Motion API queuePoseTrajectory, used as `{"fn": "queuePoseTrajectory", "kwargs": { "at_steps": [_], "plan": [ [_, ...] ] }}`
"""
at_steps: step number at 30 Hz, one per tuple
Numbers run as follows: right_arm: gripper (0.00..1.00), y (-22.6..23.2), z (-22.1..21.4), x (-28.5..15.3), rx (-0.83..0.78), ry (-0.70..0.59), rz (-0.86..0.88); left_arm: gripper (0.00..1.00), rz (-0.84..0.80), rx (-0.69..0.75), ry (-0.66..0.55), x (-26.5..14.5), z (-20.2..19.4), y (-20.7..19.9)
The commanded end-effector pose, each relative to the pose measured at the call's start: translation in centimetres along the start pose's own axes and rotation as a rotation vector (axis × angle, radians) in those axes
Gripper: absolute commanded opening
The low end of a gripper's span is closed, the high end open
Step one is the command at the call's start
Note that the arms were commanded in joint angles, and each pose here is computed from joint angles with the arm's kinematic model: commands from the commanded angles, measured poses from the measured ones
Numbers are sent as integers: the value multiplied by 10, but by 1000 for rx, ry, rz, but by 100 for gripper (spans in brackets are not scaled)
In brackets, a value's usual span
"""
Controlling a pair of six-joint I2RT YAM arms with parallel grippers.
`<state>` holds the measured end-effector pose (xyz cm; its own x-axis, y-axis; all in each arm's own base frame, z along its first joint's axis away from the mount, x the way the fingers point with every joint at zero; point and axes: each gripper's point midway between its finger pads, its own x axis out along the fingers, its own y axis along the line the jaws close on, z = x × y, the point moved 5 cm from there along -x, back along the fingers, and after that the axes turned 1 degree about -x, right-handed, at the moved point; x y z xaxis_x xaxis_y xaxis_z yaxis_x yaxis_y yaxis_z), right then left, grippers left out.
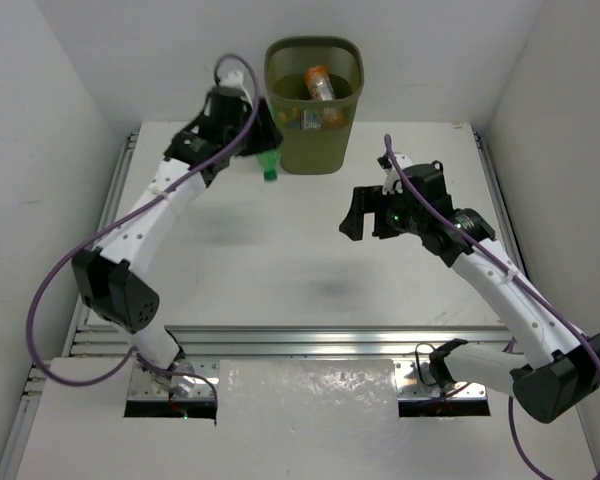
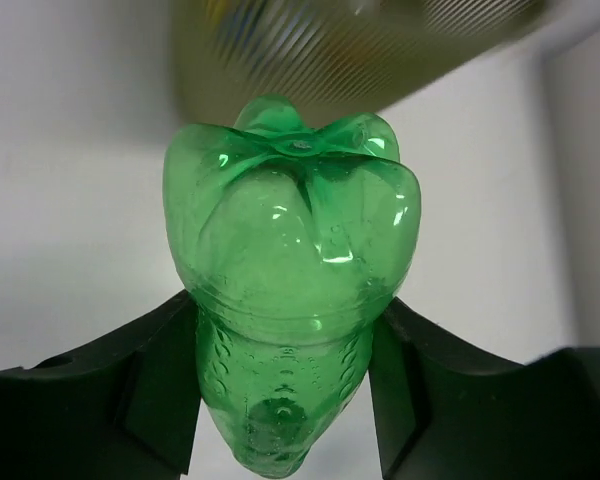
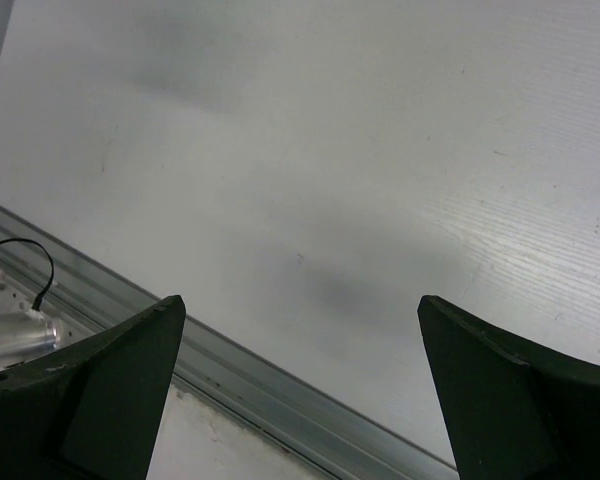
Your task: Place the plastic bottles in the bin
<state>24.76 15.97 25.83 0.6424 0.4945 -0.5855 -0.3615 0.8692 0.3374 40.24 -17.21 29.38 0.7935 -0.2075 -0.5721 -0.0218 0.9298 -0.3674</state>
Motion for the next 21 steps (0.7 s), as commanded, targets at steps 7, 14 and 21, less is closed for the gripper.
{"fn": "queuePoseTrajectory", "kwargs": {
  "at_steps": [7, 14, 21],
  "plan": [
    [99, 0, 19, 1, 8, -40, -17, 8, -569, -53, -604, -66, 189, -128],
    [99, 6, 11, -9, 33, -28, 30, 7, -587, -282, -972, -56, 251, -120],
    [99, 7, 7, -15, 21, -13, 40, 0, -538, -444, -1185, -5, 271, -101]
  ]
}}
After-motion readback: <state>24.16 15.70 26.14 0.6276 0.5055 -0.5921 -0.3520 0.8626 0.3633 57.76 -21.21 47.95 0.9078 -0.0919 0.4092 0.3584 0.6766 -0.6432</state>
